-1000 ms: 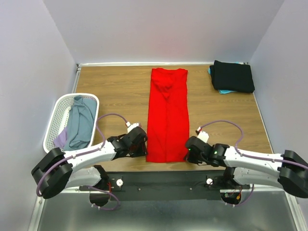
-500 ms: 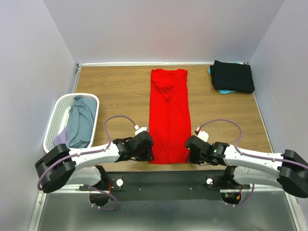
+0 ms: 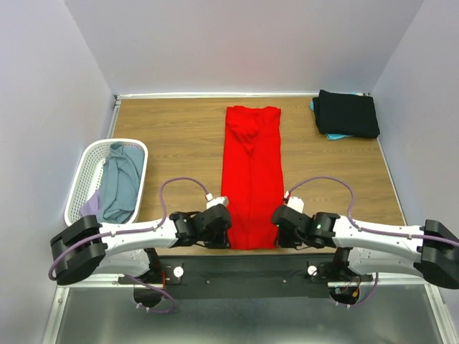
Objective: Fold and stack the t-shirts
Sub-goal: Fold the tshirt
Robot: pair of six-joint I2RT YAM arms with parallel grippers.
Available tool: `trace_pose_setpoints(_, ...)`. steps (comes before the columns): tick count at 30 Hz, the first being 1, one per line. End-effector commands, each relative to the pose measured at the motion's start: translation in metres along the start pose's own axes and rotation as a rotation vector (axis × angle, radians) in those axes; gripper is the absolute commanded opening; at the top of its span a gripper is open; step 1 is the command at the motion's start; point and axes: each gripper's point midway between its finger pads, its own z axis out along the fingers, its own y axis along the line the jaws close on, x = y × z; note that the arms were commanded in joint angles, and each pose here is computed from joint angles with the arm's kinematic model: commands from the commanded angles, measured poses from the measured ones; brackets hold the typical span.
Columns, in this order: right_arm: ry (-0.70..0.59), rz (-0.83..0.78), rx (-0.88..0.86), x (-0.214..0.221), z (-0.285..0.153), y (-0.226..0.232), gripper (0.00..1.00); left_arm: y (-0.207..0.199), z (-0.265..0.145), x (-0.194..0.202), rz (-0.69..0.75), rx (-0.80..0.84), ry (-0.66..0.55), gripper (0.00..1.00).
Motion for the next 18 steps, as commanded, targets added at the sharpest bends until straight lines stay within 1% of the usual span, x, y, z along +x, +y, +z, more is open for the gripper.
trace_pose_setpoints(1, 0.021, -0.034, 0.007, 0.006, -0.014, 0.01, 0.01, -0.016, -0.014, 0.003, 0.009, 0.029, -0.004, 0.0)
trace_pose_setpoints(3, -0.024, -0.037, 0.008, -0.007, -0.021, 0.015, 0.0, -0.018, -0.02, -0.007, 0.031, 0.013, -0.044, 0.0)
trace_pose_setpoints(4, -0.072, -0.035, 0.021, -0.018, -0.023, 0.016, 0.01, -0.018, -0.021, -0.014, 0.041, 0.006, -0.066, 0.0)
trace_pose_setpoints(5, -0.093, -0.044, 0.032, -0.024, -0.025, 0.018, 0.0, -0.024, -0.025, -0.03, 0.033, 0.013, -0.107, 0.0)
trace_pose_setpoints(6, -0.117, -0.06, 0.044, -0.032, -0.027, 0.019, 0.0, -0.024, -0.027, -0.04, 0.055, 0.011, -0.128, 0.0)
trace_pose_setpoints(7, -0.157, -0.055, 0.039, -0.047, -0.032, 0.029, 0.01, -0.029, -0.03, -0.052, 0.056, 0.023, -0.148, 0.0)
trace_pose_setpoints(8, -0.165, -0.06, 0.057, -0.054, -0.03, 0.03, 0.0, -0.029, -0.031, -0.062, 0.06, 0.024, -0.165, 0.0)
trace_pose_setpoints(9, -0.167, -0.07, 0.098, -0.061, -0.024, 0.028, 0.0, -0.027, -0.033, -0.083, 0.031, 0.032, -0.209, 0.0)
trace_pose_setpoints(10, -0.197, -0.064, 0.101, -0.075, -0.026, 0.037, 0.0, -0.029, -0.034, -0.096, 0.063, 0.042, -0.23, 0.0)
trace_pose_setpoints(11, -0.194, -0.073, 0.155, -0.086, -0.017, 0.03, 0.0, -0.031, -0.035, -0.108, 0.06, 0.058, -0.251, 0.0)
trace_pose_setpoints(12, -0.203, -0.072, 0.173, -0.096, -0.014, 0.031, 0.0, -0.028, -0.036, -0.123, 0.047, 0.049, -0.278, 0.0)
trace_pose_setpoints(13, -0.243, -0.062, 0.178, -0.113, -0.016, 0.038, 0.0, -0.031, -0.035, -0.136, 0.075, 0.044, -0.291, 0.0)
trace_pose_setpoints(15, -0.259, -0.062, 0.223, -0.136, -0.006, 0.032, 0.0, -0.032, -0.033, -0.153, 0.081, 0.038, -0.306, 0.0)
trace_pose_setpoints(17, -0.276, -0.047, 0.22, -0.153, 0.0, 0.034, 0.01, -0.032, -0.03, -0.178, 0.081, 0.028, -0.336, 0.0)
trace_pose_setpoints(18, -0.303, -0.03, 0.208, -0.172, 0.001, 0.036, 0.01, -0.035, -0.031, -0.189, 0.079, 0.044, -0.357, 0.0)
